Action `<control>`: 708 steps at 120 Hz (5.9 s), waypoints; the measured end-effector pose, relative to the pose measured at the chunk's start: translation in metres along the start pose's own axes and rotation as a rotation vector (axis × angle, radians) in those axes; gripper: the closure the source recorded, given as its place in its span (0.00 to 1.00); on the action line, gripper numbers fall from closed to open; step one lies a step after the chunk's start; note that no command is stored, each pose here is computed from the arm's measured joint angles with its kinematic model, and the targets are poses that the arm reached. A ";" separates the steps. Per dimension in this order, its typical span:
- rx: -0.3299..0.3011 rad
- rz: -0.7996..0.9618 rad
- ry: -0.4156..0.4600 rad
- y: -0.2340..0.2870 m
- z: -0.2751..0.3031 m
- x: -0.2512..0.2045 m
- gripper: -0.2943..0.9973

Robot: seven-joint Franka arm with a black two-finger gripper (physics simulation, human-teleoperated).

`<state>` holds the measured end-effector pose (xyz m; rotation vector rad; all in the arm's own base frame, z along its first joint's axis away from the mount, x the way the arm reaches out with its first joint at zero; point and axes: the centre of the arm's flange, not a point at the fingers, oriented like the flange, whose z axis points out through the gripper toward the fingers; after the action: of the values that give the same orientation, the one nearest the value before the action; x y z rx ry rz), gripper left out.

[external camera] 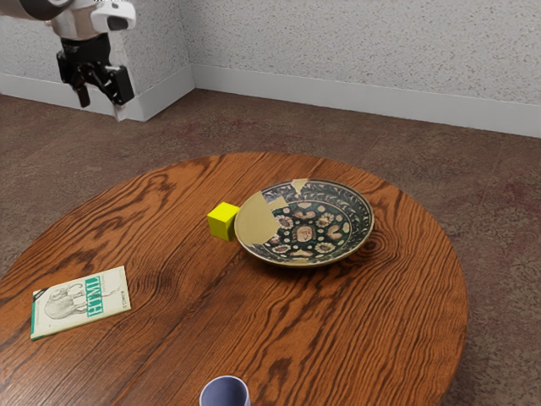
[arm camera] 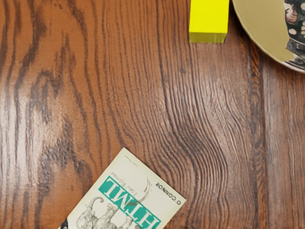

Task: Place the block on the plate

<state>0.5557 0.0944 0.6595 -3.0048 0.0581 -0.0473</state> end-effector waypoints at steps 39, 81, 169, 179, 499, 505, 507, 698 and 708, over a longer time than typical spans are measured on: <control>-0.025 0.263 -0.039 0.052 0.084 0.048 0.23; -0.074 0.703 0.038 0.067 0.197 0.119 0.23; -0.070 1.262 0.007 0.073 0.300 0.200 0.23; -0.075 1.310 0.009 0.075 0.309 0.204 0.23; -0.020 1.747 0.103 0.169 0.290 0.226 0.43; -0.020 1.755 0.102 0.181 0.289 0.226 0.43; -0.021 1.759 0.102 0.186 0.290 0.226 0.43; 0.010 1.575 0.130 0.238 0.211 0.213 0.23; 0.001 1.468 0.126 0.229 0.200 0.208 0.23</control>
<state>0.7621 -0.1137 0.4364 -2.1946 2.0753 -0.0707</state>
